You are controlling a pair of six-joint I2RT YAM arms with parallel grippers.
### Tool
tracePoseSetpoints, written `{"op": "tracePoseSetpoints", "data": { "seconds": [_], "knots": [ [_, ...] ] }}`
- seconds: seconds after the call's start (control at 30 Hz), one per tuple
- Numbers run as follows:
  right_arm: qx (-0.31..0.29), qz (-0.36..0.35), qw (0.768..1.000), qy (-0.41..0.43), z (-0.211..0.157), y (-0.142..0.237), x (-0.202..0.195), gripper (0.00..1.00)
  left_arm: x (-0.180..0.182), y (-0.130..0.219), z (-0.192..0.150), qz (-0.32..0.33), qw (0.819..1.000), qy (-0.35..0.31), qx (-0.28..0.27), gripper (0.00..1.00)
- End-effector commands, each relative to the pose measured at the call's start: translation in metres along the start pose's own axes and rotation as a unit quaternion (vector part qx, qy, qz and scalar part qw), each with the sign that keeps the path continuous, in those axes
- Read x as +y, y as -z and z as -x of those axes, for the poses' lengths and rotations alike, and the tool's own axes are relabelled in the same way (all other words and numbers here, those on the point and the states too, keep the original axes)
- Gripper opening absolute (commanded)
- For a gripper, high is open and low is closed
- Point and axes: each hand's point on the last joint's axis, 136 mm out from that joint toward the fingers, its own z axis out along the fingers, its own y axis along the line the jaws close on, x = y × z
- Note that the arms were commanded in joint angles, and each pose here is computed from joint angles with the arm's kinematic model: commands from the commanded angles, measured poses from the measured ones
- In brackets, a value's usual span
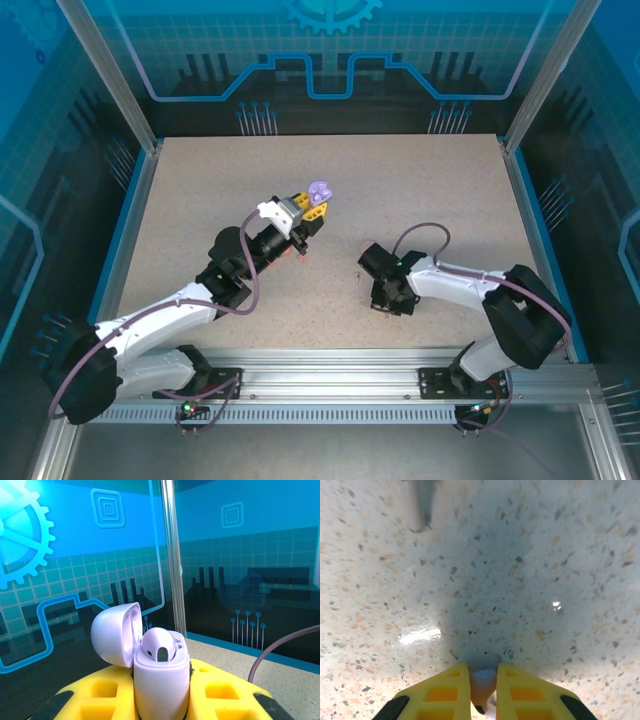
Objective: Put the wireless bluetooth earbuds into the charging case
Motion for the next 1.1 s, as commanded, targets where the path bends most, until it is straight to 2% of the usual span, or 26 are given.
{"op": "tracePoseSetpoints", "data": {
  "seconds": [0.0, 0.17, 0.3, 0.47, 0.57, 0.67, 0.77, 1.07],
  "knots": [
    [-0.086, 0.064, 0.994, 0.028, 0.033, 0.036, 0.017, 0.12, -0.001, 0.001, 0.020, -0.006, 1.000, 0.008, -0.026, 0.00],
    [-0.184, 0.167, 0.967, 0.056, 0.067, 0.119, 0.044, 0.12, -0.003, 0.001, 0.026, -0.011, 0.999, 0.005, -0.033, 0.00],
    [-0.276, 0.250, 0.925, 0.078, 0.102, 0.213, 0.065, 0.13, -0.005, 0.001, 0.036, -0.020, 0.999, 0.003, -0.044, 0.00],
    [-0.377, 0.327, 0.858, 0.118, 0.131, 0.322, 0.086, 0.14, -0.010, 0.000, 0.045, -0.036, 0.998, 0.000, -0.055, 0.00],
    [-0.416, 0.377, 0.814, 0.149, 0.135, 0.373, 0.104, 0.14, -0.011, -0.004, 0.046, -0.041, 0.998, 0.001, -0.056, 0.00],
    [-0.428, 0.416, 0.783, 0.173, 0.134, 0.400, 0.120, 0.14, -0.012, -0.007, 0.046, -0.044, 0.997, 0.001, -0.057, 0.00],
    [-0.424, 0.449, 0.763, 0.189, 0.133, 0.411, 0.137, 0.14, -0.013, -0.012, 0.045, -0.047, 0.997, 0.002, -0.055, 0.00],
    [-0.396, 0.484, 0.751, 0.212, 0.122, 0.404, 0.165, 0.14, -0.012, -0.019, 0.041, -0.045, 0.998, 0.003, -0.049, 0.00]
  ]
}}
